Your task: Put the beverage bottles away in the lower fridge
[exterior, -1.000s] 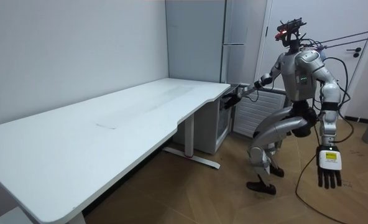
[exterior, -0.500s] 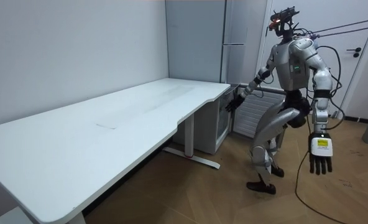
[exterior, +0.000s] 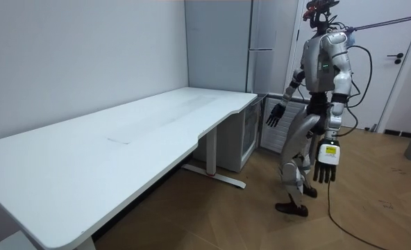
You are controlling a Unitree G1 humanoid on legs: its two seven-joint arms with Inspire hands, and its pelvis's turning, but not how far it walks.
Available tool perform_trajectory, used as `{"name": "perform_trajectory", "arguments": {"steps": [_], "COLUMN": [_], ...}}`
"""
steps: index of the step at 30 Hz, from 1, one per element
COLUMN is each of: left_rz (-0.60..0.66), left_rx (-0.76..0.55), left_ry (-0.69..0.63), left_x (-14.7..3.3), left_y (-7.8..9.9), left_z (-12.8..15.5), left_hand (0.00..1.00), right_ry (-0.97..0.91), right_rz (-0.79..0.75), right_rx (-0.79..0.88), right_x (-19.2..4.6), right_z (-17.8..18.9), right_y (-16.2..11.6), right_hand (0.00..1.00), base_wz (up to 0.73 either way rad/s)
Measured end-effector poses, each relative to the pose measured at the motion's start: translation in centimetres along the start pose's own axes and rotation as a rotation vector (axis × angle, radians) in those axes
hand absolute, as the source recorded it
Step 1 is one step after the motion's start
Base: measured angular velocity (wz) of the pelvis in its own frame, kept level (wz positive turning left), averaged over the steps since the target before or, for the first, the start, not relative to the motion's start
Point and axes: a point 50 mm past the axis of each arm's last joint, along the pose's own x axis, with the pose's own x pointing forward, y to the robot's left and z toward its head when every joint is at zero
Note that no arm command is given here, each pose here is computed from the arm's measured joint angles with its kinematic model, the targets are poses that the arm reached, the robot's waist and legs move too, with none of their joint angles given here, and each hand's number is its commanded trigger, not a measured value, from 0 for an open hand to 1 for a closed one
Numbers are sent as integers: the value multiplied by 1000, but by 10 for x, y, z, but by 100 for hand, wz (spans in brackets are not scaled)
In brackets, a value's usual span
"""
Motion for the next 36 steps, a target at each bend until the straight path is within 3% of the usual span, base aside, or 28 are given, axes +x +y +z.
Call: {"name": "perform_trajectory", "arguments": {"steps": [6,18,31,36], "left_rz": [-16,31,28,27], "left_rx": [19,10,-39,-53], "left_ry": [23,77,109,129], "left_x": [-3,-9,-10,-9], "left_y": [-13,-20,-28,-29], "left_z": [-13,-42,-43,-43], "left_hand": [0,0,0,0], "right_ry": [95,210,284,366], "right_rz": [-23,-79,-171,-263], "right_rx": [53,167,248,251], "right_x": [-8,-30,-42,-56], "right_z": [-46,-115,-147,-164], "right_y": [-11,-24,-29,-43], "right_hand": [0,0,0,0], "base_wz": [-11,-17,-11,-15]}}
